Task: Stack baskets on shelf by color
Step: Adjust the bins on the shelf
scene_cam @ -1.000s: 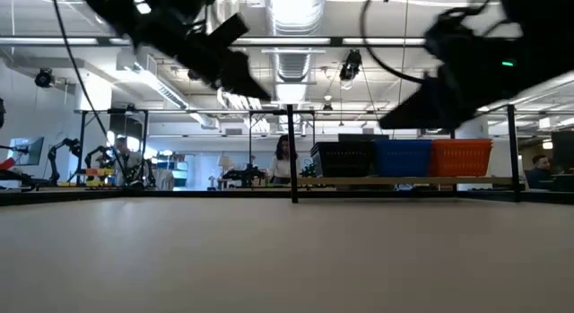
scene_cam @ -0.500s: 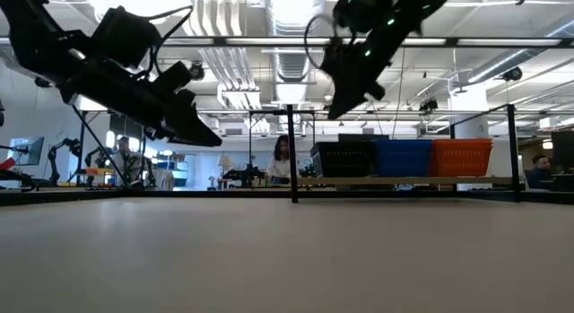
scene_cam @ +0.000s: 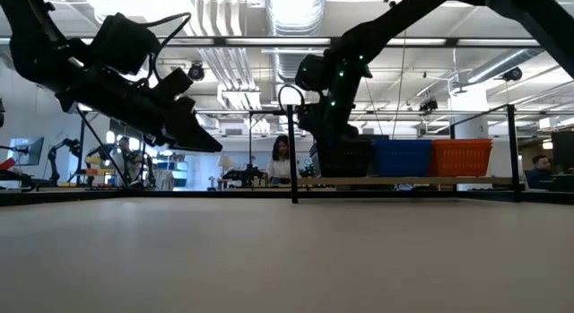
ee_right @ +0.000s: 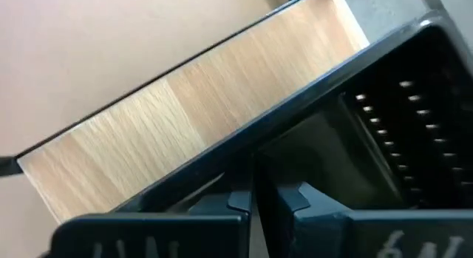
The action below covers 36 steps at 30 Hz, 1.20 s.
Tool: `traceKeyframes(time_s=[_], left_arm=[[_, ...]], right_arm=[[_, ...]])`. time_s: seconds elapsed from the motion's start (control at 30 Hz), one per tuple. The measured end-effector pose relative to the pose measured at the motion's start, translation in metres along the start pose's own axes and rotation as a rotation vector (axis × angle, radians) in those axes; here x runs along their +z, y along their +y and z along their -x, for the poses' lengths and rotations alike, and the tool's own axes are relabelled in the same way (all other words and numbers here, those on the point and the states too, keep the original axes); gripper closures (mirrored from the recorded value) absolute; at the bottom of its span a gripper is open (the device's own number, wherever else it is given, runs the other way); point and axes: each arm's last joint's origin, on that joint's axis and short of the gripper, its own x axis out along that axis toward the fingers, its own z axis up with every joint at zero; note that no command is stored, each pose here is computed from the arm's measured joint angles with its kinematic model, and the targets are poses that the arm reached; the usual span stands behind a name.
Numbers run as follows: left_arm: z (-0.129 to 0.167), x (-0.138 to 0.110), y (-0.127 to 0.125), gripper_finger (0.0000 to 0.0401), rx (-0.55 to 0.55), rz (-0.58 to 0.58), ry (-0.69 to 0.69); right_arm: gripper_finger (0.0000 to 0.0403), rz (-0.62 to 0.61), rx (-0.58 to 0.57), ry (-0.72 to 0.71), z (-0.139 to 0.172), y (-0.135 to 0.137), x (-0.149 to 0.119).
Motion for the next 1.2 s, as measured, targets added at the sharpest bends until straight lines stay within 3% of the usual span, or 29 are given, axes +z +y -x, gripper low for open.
traceKeyframes(time_s=[0.33,0.63,0.87,0.97,1.2], left_arm=[[-0.004,-0.007,-0.001,0.0265,0.001,-0.014,0.034],[-0.004,-0.008,-0.002,0.0265,-0.002,0.008,0.038],[-0.003,-0.009,-0.006,0.0265,-0.02,-0.001,0.043],[-0.003,-0.009,-0.006,0.0265,-0.023,-0.003,0.045],[-0.003,-0.009,-0.006,0.0265,-0.023,-0.003,0.046]], right_arm=[[0.0394,0.005,0.009,-0.051,0.009,0.009,0.012],[0.0394,0.04,-0.004,-0.075,0.059,0.004,0.008],[0.0394,0.095,-0.084,0.1,0.106,-0.005,-0.026],[0.0394,0.051,-0.096,0.12,0.117,-0.016,-0.046],[0.0394,-0.099,-0.136,0.104,0.109,-0.049,-0.097]])
